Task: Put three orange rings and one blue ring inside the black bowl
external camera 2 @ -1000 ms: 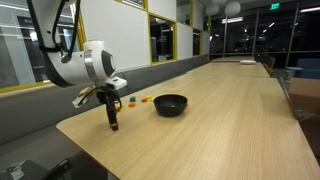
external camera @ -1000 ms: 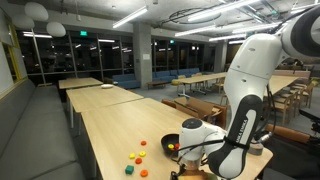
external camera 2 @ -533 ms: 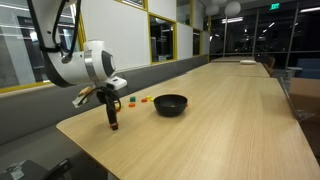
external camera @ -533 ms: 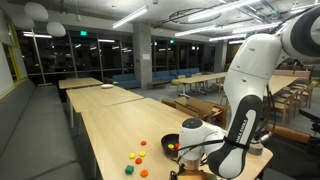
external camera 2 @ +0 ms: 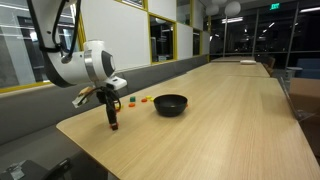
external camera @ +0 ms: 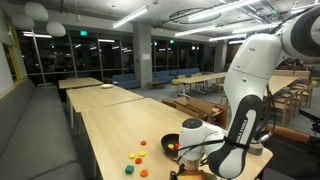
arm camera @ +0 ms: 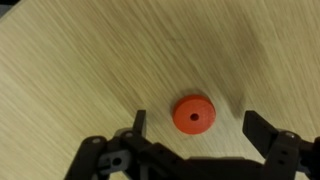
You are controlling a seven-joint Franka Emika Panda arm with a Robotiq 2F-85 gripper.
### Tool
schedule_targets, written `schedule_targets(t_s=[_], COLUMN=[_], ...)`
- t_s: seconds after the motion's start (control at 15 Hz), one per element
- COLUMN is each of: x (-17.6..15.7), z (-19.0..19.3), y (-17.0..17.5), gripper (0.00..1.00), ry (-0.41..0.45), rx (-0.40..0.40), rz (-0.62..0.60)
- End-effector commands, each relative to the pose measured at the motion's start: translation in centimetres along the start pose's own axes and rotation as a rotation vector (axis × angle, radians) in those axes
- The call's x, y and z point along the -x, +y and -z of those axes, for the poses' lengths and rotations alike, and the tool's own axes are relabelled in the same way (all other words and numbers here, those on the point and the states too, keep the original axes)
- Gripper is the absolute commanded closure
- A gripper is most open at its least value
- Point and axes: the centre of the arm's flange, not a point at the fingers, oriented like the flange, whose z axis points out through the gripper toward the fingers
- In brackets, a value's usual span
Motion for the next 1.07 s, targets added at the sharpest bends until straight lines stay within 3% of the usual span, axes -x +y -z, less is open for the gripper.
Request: schedule_targets(t_s=[0.0, 0.07, 0.13, 0.27, 0.67, 1.0], x=[0.1, 0.0, 0.0, 0.0, -0.2, -1.7], z=[0.7, 0.7, 0.7, 0.8, 1.6, 4.2], y=[0.0, 0.1, 0.1, 0.1, 0.1, -0.2], gripper=[0.0, 0.0, 0.25, 0.34, 0.8, 0.76], ry=[0.003, 0.005, 0.005, 0.005, 0.01, 0.025], rx=[-0.017, -0.017, -0.018, -0.018, -0.017, -0.018], rz=[-0.003, -0.001, 0.0, 0.001, 0.004, -0.002])
